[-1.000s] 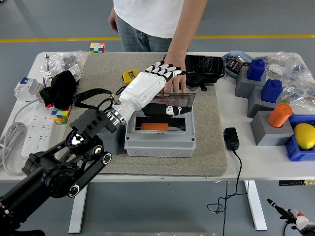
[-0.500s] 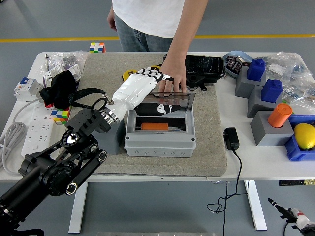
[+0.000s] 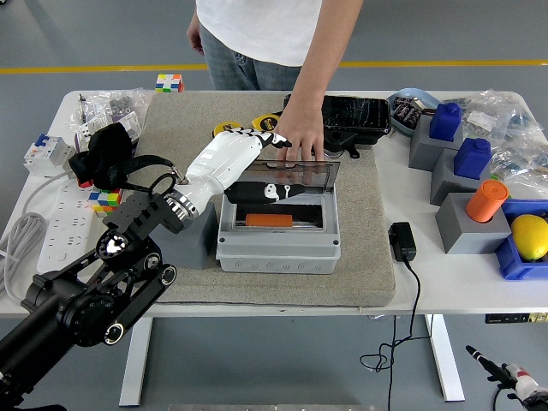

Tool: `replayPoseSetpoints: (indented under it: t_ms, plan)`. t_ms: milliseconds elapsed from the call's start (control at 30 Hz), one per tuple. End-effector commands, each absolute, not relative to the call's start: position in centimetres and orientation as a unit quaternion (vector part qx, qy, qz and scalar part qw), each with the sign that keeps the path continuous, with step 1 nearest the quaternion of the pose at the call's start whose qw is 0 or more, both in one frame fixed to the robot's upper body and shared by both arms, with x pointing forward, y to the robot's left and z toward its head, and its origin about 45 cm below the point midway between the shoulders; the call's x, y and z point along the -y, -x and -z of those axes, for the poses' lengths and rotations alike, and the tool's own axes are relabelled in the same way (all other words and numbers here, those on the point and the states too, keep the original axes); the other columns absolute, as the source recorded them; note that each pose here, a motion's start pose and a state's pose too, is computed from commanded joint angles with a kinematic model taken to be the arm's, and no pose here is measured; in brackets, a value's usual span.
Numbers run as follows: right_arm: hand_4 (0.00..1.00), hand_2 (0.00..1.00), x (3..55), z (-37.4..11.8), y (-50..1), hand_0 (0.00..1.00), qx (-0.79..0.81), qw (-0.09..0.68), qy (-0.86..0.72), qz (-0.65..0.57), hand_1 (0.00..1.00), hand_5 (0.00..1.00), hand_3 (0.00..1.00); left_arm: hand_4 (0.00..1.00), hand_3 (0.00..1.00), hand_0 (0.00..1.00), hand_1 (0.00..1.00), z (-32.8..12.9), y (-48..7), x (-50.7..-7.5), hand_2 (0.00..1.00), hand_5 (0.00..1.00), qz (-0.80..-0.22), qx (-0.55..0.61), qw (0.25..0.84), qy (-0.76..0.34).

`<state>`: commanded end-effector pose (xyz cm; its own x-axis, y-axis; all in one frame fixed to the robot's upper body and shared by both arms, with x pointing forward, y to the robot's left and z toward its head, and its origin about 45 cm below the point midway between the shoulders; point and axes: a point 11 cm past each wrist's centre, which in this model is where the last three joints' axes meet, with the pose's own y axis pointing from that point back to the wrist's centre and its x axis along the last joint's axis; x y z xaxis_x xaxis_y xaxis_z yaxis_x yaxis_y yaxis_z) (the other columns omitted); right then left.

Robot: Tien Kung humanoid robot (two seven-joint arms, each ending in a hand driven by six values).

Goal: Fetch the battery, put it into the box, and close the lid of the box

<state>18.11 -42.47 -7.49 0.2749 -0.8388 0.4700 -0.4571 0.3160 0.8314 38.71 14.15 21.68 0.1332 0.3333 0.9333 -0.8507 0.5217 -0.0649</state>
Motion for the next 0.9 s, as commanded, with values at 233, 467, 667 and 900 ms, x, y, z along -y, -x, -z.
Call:
replayPoseSetpoints:
  t_ms: [233,467,667,900]
  plan:
    - [0.998,0.819,42.6,7.5,-18.1,0.902,0.579,0.569,-0.559,0.168,0.883,0.998,0.855,0.998,0.734,0.663,0.711,-21.3,-38.1,-14.6,0.697,0.998,-0.414,0.503,0.713,-0.26]
    - [0.998,0.819,42.6,7.5,-18.0,0.902,0.578,0.571,-0.559,0.168,0.883,0.998,0.856,0.998,0.729,0.671,0.711,-20.9,-37.1,-14.7,0.698,0.998,-0.403,0.5,0.719,-0.265]
    - [0.998,0.819,42.8,7.5,-17.9,0.902,0.577,0.573,-0.558,0.167,0.883,0.998,0.855,0.998,0.729,0.661,0.712,-21.1,-36.0,-14.7,0.698,0.998,-0.393,0.502,0.723,-0.266]
    - [0.998,0.819,42.7,7.5,-18.0,0.903,0.577,0.572,-0.558,0.166,0.883,0.998,0.855,0.998,0.727,0.658,0.713,-21.7,-35.3,-14.4,0.697,0.998,-0.389,0.506,0.725,-0.258]
